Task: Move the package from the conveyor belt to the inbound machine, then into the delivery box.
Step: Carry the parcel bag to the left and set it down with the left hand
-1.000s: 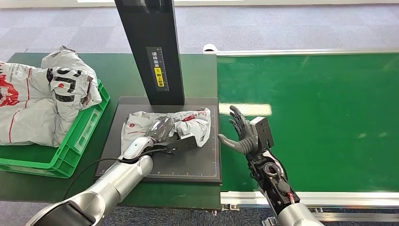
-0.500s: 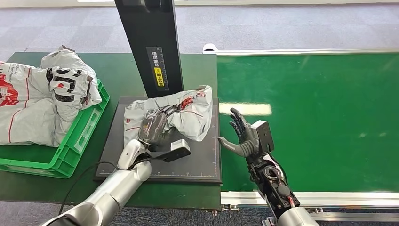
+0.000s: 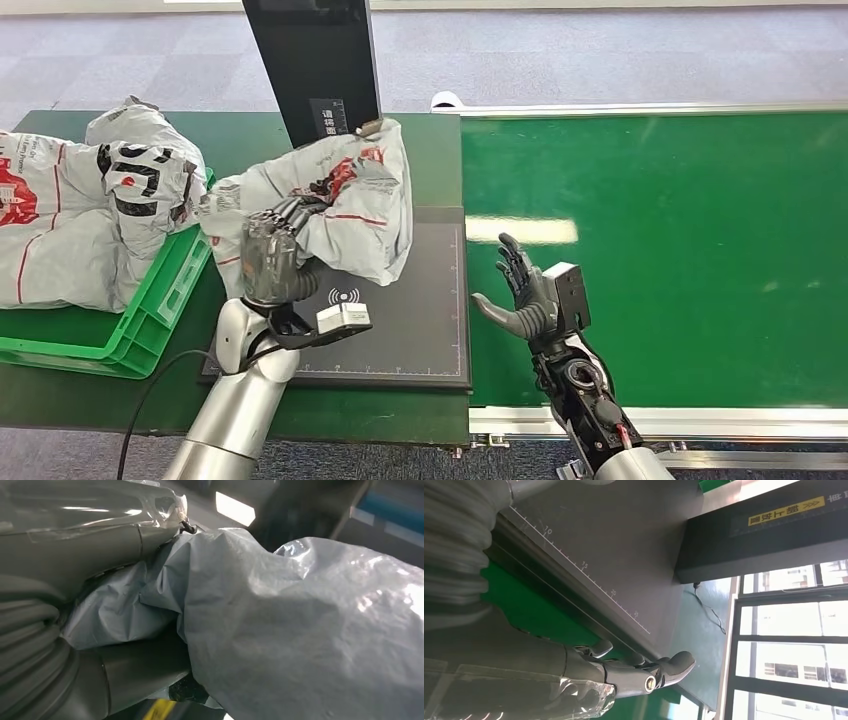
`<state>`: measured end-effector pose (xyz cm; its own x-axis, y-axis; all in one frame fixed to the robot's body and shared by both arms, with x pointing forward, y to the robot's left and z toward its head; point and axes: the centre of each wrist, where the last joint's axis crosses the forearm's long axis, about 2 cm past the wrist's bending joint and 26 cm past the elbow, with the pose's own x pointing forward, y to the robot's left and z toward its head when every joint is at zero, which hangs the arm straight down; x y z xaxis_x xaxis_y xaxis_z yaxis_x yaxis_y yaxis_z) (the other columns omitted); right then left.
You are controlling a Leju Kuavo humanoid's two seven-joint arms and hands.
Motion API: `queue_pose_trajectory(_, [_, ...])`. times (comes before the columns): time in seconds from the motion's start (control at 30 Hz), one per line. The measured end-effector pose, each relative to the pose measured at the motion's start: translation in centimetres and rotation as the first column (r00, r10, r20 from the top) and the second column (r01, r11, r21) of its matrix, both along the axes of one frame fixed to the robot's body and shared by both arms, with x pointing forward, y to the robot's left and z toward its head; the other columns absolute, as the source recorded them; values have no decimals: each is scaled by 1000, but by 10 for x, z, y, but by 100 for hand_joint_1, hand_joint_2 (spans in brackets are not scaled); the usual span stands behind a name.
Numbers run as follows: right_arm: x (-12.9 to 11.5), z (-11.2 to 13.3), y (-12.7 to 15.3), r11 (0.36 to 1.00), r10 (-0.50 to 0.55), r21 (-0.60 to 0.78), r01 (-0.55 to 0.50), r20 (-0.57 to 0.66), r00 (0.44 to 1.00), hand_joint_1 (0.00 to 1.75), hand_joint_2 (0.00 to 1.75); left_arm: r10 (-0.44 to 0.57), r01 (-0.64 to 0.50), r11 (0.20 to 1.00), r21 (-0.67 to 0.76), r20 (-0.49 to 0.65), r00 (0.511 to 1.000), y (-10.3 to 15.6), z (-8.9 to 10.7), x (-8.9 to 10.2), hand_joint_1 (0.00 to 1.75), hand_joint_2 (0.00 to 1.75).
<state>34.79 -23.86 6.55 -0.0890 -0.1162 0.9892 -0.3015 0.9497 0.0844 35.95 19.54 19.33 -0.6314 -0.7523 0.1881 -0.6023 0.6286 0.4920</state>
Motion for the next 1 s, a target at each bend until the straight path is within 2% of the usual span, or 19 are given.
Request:
queue_pose_trajectory(0.2, [-2,-1,-3,1000,-11,0,11,0,1000,0,175,51,-51,999,-4,137,989,9,29,-16,175,175])
queue_pose_trajectory(0.4, [-4,-2,-5,1000,-16,0,16,2,1000,0,175,173,-189,981,38,262,949,34,57,-26,175,175])
queue_pose_trajectory(0.53, [-7,-3,-5,1000,-25,4,25,6,1000,0,175,250,-269,963,31,286,925,54,64,-26,175,175])
queue_pose_trajectory(0.63, [-14,-5,-6,999,-32,5,32,4,999,0,175,345,-371,928,39,287,893,80,71,-18,175,175])
queue_pose_trajectory(0.73, [-18,-5,-6,999,-37,4,37,3,999,0,175,520,-536,843,56,172,837,110,71,2,175,175])
queue_pose_trajectory(0.83, [-21,-4,-7,999,-40,0,40,1,999,0,175,688,-686,724,64,-11,725,138,65,30,175,175])
queue_pose_trajectory(1.0, [-21,-3,-7,999,-35,-4,35,4,999,0,175,770,-767,633,106,-185,610,171,54,59,175,175])
